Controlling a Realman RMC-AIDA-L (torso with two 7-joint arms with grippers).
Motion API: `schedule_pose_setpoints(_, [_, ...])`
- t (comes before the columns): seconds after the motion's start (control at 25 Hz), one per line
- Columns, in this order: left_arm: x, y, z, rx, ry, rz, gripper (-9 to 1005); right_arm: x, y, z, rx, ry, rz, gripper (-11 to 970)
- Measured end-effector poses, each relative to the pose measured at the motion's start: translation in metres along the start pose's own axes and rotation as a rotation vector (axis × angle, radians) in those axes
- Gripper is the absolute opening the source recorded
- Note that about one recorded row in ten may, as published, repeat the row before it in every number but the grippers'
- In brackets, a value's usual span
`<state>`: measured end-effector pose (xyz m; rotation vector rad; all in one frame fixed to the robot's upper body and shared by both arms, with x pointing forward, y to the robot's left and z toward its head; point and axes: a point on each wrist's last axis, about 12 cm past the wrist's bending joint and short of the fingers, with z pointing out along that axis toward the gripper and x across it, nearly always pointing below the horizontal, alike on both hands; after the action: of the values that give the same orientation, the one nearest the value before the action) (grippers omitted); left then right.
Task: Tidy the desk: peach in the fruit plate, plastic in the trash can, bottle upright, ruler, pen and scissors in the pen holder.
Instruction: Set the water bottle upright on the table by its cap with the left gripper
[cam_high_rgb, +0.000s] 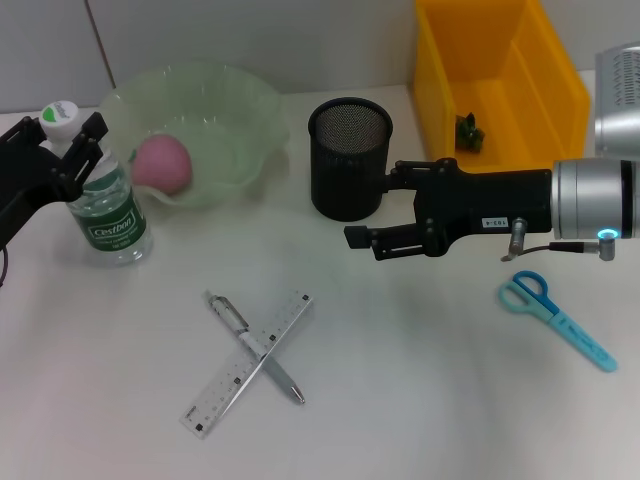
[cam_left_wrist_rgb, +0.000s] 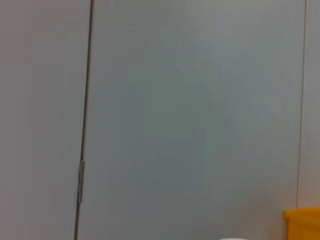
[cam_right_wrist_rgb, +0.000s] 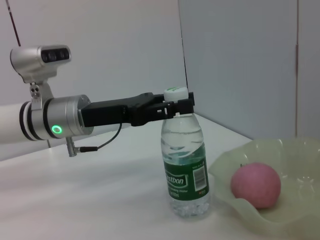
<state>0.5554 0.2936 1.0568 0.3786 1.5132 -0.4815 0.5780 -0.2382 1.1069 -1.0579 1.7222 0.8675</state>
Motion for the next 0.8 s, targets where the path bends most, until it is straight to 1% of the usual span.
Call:
schedule_pose_setpoints(0.6, [0.0021, -0.0014, 0.0001, 0.000, 0.007, -0.012, 444, 0.0004, 0.0002, -0.0001, 0.000, 0.001, 0.000, 819])
schedule_pose_setpoints(0.8, [0.0017, -0.0013, -0.0008, 0.002, 0.003, -0.019, 522, 0.0007, 0.0004, -0.0002, -0.001, 0.002, 0.000, 819])
